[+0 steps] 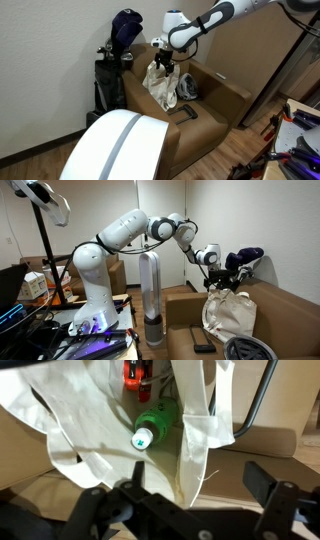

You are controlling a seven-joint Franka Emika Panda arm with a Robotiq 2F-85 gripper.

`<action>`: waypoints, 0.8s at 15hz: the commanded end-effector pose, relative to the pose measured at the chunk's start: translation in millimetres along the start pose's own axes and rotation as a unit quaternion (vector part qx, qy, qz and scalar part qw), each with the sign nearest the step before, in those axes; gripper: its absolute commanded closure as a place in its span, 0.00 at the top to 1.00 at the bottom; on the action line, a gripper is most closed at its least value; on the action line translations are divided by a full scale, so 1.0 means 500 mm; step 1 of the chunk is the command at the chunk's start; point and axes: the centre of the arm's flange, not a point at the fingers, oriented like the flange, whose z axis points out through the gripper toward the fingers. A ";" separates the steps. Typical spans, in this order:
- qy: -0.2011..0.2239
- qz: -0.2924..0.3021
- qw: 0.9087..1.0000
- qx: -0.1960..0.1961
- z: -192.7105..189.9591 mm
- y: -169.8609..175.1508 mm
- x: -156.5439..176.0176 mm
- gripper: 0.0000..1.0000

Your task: Put the bottle in the bag

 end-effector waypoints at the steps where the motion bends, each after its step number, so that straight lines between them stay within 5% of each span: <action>1: 0.022 0.005 1.000 0.005 -0.105 -0.022 -0.012 1.00; 6: 0.003 0.060 0.998 0.029 -0.213 -0.080 -0.050 1.00; 12: 0.008 0.208 0.977 0.049 -0.246 -0.194 -0.150 1.00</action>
